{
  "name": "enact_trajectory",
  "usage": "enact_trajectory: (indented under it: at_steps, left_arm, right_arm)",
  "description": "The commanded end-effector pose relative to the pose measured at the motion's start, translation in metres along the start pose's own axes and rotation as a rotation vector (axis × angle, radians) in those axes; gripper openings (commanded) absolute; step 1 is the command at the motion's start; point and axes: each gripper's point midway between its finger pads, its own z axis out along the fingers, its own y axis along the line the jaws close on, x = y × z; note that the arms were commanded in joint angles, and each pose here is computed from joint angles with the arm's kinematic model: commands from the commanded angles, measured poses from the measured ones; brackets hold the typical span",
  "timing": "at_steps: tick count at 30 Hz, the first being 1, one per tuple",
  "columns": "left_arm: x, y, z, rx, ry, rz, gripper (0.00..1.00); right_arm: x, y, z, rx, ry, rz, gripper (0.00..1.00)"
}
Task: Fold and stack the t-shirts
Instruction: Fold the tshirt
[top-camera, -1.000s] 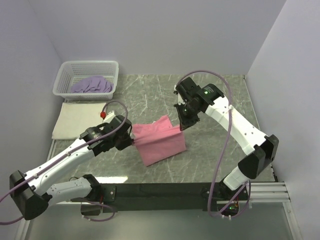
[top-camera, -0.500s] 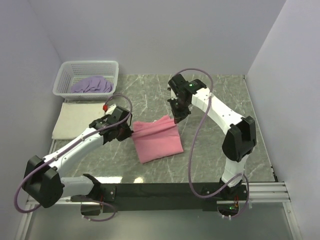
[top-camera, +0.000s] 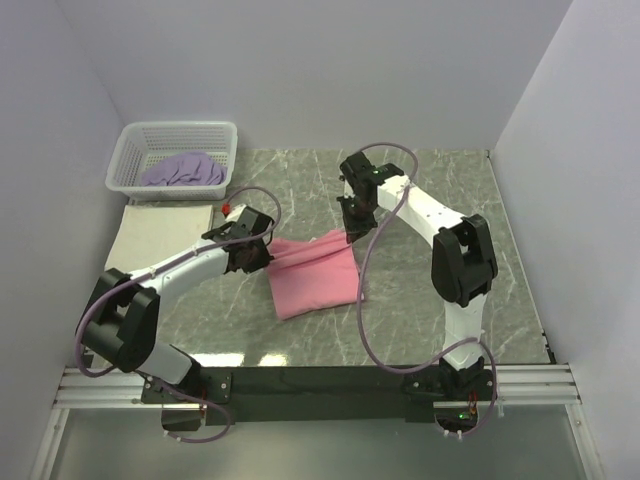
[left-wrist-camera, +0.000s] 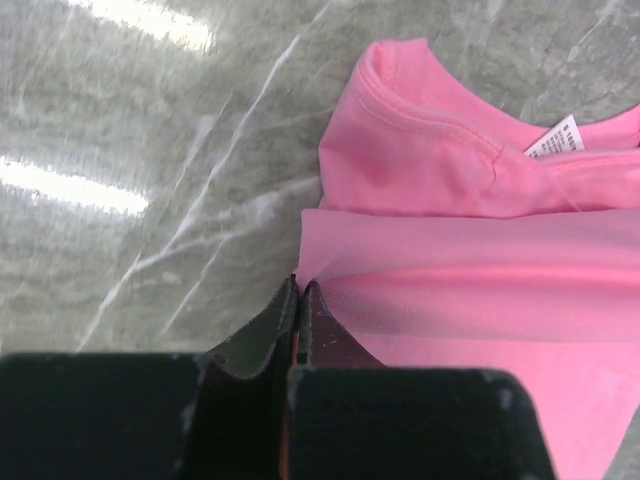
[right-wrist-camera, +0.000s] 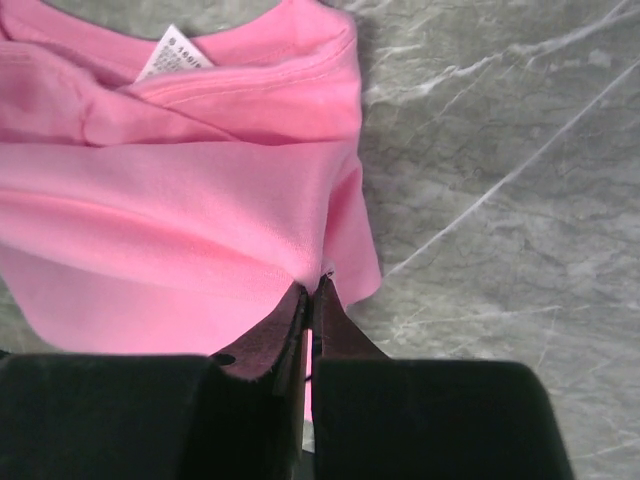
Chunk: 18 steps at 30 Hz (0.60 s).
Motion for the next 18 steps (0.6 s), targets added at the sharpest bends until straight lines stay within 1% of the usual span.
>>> enact_trajectory:
  at_steps: [1,5,10,15,18]
  left_arm:
    - [-0.031,-0.004,0.000,-0.014,-0.105,0.045,0.01]
    - [-0.043,-0.014,-0.008,0.037,-0.155,0.044,0.01]
    - [-0.051,-0.031,-0.018,0.150,-0.199,0.061,0.01]
    - [-0.053,-0.039,-0.019,0.186,-0.212,0.091,0.01]
    - [-0.055,-0.041,-0.016,0.194,-0.221,0.096,0.01]
  right_arm:
    - [-0.017,-0.021,0.004,0.052,-0.074,0.052,0.00]
    - [-0.005,-0.030,0.016,0.060,-0.069,0.088,0.00]
    - [-0.003,-0.034,0.013,0.042,-0.135,0.131,0.00]
    - [-0.008,-0.042,0.007,0.038,-0.205,0.173,0.00]
    - [-0.006,-0.047,0.008,0.026,-0.211,0.192,0.00]
